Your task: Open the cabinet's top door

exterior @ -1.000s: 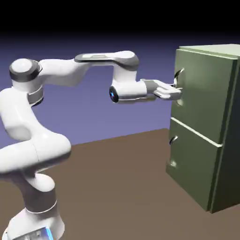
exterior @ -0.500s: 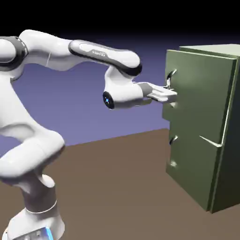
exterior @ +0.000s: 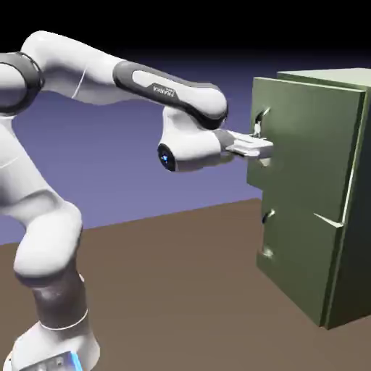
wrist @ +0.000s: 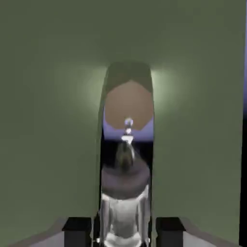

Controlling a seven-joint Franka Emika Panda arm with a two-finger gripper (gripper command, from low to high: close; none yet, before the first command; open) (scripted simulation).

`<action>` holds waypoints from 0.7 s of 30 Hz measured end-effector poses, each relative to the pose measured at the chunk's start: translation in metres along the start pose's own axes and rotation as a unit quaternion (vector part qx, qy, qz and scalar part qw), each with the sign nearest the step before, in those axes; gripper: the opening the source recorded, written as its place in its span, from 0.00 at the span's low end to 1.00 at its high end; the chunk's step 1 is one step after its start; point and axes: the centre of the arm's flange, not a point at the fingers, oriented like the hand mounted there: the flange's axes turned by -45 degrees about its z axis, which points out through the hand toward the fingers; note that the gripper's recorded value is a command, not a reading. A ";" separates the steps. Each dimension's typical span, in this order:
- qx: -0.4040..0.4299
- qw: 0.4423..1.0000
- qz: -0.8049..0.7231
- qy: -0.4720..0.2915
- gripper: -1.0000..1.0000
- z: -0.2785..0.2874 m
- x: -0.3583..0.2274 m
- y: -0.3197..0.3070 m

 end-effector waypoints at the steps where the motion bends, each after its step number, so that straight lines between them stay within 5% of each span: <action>1: -0.001 1.000 0.002 0.000 0.00 -0.001 0.000 -0.001; 21: -0.167 0.986 0.023 -0.008 0.00 -0.079 0.004 -0.063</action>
